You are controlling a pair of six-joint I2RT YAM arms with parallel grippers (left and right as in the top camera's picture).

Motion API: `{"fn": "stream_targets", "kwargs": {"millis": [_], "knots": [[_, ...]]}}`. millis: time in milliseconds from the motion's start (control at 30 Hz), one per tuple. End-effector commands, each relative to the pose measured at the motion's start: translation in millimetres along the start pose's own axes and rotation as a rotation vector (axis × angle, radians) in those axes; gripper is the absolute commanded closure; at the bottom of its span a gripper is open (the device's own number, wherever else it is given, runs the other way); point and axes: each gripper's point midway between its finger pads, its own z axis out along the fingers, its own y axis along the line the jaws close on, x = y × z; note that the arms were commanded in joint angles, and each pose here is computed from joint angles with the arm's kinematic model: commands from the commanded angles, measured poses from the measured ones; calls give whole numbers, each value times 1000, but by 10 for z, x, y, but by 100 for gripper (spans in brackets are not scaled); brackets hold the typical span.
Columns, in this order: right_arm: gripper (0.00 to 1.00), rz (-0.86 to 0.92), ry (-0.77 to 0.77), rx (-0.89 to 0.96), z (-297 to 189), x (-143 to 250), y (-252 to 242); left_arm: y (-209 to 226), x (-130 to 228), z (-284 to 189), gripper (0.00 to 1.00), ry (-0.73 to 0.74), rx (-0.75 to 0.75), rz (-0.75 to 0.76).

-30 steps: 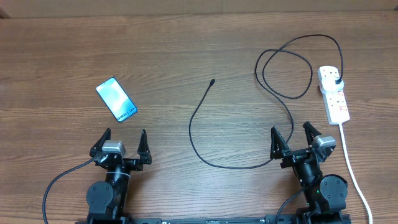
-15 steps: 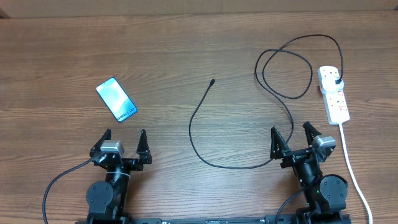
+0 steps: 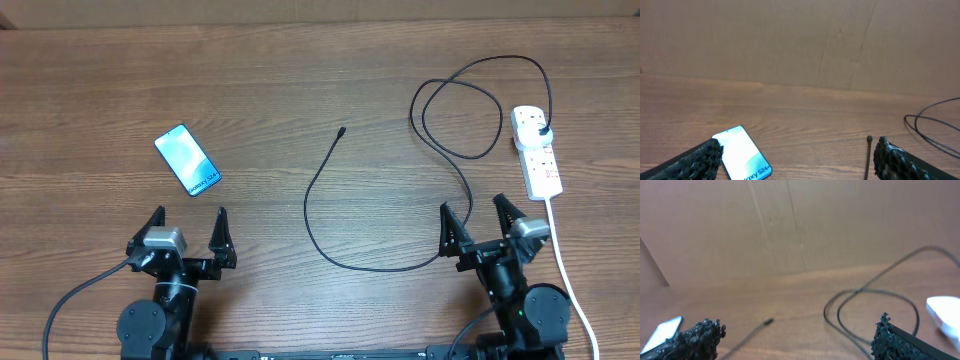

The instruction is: Plug charger to phone and switch on socket

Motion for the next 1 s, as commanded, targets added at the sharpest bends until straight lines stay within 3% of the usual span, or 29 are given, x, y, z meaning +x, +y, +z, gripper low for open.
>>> {"fn": "stream_targets", "kwargs": {"millis": [0, 500, 967], "knots": [[0, -11, -67, -17, -98, -353, 95, -18, -211, -10, 1, -12, -6, 4], [0, -20, -128, -31, -364, -952, 270, -202, -749, 319, 0, 172, 35, 56], [0, 1, 20, -1, -280, -1288, 342, -306, -970, 689, 1, 480, 59, 93]]}}
